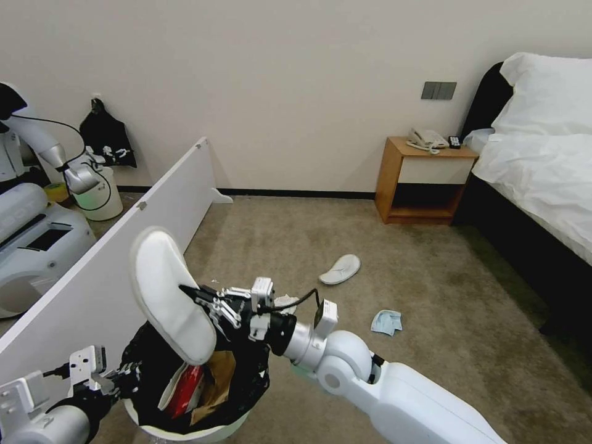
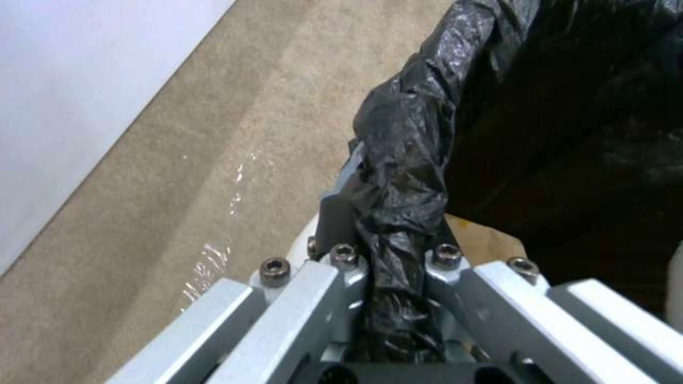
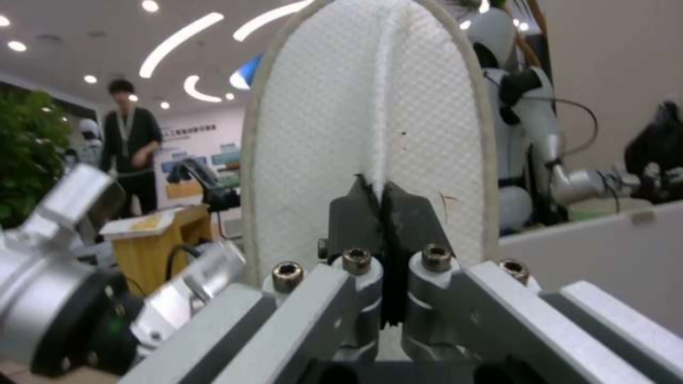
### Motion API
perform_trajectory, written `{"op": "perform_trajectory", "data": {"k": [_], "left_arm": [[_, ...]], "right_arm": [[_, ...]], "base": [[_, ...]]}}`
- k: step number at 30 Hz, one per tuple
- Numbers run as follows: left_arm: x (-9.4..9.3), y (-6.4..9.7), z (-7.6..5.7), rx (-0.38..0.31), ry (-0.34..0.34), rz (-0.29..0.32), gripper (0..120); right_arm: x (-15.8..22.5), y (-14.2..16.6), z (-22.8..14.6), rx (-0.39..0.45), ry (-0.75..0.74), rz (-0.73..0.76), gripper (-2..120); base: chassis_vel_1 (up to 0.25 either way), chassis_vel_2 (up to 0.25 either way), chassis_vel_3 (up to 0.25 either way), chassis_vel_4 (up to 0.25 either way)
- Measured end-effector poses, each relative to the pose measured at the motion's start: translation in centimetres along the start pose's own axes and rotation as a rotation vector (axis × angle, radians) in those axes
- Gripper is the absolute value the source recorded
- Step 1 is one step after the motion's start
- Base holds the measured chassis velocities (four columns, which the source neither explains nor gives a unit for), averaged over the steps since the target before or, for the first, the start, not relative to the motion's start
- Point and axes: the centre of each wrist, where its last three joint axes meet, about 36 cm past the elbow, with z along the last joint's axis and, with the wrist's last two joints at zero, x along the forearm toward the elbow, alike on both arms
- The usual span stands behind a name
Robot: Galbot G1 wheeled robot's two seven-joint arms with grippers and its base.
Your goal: Pick up the trash bin, then pick up the garbage from the floor and place it into the trash bin.
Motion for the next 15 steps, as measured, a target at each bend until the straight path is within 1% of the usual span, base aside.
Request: {"op": "perform_trajectory", "data": {"k": [8,13,15], "left_arm": [[0.0,-0.1,-0.2,0.009,-0.005,0.013,3],[0.0,-0.1,-0.3,0.009,-0.006,0.012,3],[0.0,-0.1,-0.3,0.01,-0.005,0.013,3]], "right_arm": [[0.8,-0.4,1.0,0.014,0.033,0.024,0],[1.5,-0.6,1.7,0.046,0.057,0.044,1],[1.5,-0.6,2.0,0.063,0.063,0.049,13]], "base": [[0.0,0.0,0.0,0.0],[0.0,0.0,0.0,0.0],[0.0,0.0,0.0,0.0]]}}
